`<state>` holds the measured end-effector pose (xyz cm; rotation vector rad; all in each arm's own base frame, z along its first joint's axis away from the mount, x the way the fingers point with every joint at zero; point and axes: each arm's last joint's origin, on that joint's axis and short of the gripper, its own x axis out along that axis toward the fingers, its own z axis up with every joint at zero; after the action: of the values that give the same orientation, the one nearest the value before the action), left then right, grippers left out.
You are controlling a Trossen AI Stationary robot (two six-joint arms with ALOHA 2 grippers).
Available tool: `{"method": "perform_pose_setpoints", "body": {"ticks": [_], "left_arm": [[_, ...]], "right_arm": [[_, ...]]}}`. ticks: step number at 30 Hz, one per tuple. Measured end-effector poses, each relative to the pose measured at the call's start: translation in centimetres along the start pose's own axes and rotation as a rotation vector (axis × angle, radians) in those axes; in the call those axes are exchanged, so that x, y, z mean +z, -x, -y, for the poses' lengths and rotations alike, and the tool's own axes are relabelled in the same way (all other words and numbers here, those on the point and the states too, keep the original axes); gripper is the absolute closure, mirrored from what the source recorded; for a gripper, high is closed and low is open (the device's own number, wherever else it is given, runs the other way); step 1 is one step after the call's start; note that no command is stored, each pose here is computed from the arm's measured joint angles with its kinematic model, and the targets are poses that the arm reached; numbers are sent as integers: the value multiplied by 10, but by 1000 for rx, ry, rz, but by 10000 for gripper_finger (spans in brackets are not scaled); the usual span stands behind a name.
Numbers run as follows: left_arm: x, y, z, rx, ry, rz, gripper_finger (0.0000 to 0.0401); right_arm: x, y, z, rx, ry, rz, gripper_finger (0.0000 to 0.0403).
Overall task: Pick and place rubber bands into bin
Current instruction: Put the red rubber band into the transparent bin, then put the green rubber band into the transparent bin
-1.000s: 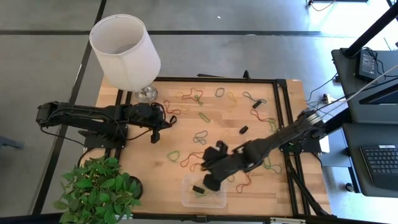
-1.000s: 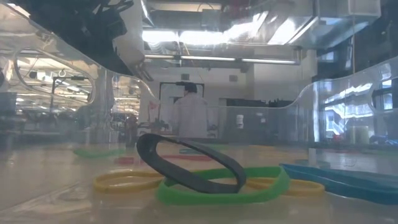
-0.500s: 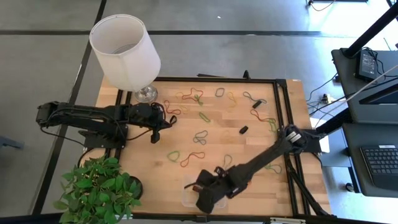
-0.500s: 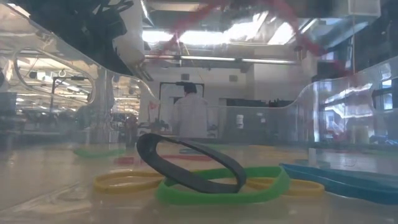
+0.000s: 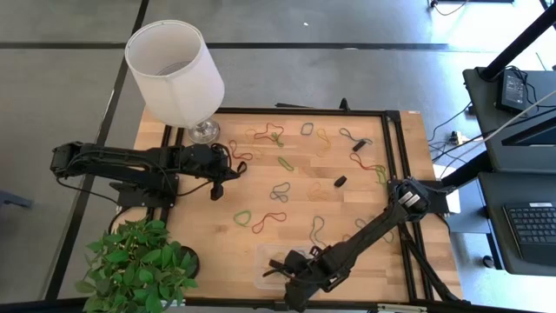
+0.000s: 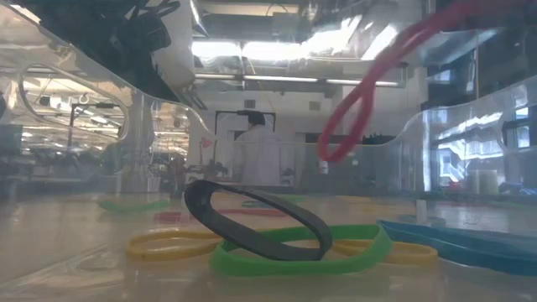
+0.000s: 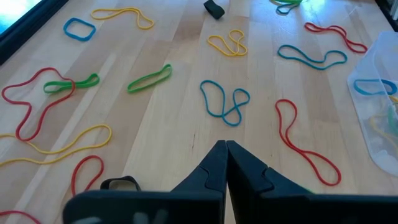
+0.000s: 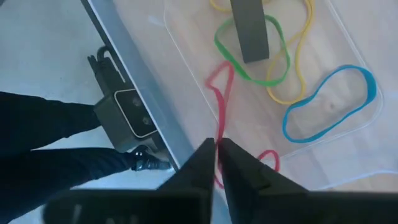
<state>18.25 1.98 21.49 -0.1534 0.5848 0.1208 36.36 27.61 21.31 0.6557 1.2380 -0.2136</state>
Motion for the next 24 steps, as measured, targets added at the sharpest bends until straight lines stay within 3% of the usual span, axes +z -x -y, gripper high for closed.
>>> {"method": "perform_pose_setpoints", "body": {"ticks": [9,13,17,21,24], "left_arm": [[0,0,0,0,0,0,398],[0,0,0,0,0,2,398],[1,0,0,-1,0,10,396],[1,0,1,-25,-9,14,399],[2,0,6,-84,-100,11,398]], "right_arm": [[1,0,0,-4,4,9,291],[2,8,-1,12,4,19,281],[5,23,1,-10,33,108,304],[6,36,3,-35,141,165,365],[6,39,8,-89,221,160,394]]}}
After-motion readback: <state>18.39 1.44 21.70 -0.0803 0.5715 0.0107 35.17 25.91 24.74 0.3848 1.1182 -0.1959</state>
